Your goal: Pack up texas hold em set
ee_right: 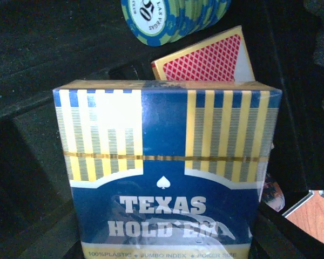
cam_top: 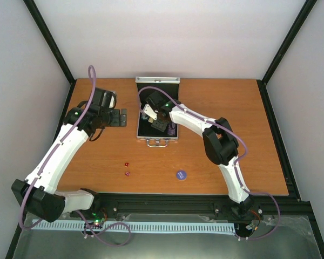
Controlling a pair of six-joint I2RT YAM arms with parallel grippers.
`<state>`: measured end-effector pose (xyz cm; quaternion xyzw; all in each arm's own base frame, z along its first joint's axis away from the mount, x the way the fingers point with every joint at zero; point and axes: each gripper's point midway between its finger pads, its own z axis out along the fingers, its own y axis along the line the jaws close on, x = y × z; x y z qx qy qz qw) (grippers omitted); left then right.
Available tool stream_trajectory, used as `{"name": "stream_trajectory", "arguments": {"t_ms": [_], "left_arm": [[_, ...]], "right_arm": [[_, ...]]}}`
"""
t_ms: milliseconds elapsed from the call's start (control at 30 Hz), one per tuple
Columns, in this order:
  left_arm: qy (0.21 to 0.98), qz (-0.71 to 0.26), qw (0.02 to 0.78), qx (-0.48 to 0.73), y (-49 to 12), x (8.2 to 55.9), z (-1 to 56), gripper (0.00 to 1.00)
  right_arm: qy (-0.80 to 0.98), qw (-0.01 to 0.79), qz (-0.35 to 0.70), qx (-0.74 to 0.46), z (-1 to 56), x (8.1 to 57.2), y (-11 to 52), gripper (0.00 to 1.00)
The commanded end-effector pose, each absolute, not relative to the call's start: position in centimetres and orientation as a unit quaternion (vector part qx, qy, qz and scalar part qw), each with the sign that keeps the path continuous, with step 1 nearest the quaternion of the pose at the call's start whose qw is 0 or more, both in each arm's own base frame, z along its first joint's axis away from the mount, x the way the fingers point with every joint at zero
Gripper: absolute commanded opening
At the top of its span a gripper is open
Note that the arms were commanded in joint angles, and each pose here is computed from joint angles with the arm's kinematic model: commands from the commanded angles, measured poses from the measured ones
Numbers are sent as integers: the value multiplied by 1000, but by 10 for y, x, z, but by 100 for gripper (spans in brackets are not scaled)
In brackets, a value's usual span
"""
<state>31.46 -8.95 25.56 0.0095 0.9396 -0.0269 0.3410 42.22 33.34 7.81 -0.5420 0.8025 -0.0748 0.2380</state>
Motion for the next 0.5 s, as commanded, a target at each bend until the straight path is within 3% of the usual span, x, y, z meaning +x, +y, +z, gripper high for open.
{"name": "stream_trajectory", "arguments": {"t_ms": [0,233,333,467], "left_arm": [[935,-30,353,-4,-92,324,261,100],[936,-27,351,-6,-92,327,260,100],[937,-25,350,-5,-92,327,258,100],[938,-24,347,-4,-93,328,256,100]], "right_arm": [[788,251,-71,-557,94,424,336,58],[789,232,-68,-565,77,419,334,63],[789,232,-63,-566,76,419,336,76],[789,226,-62,-567,72,418,336,78]]}}
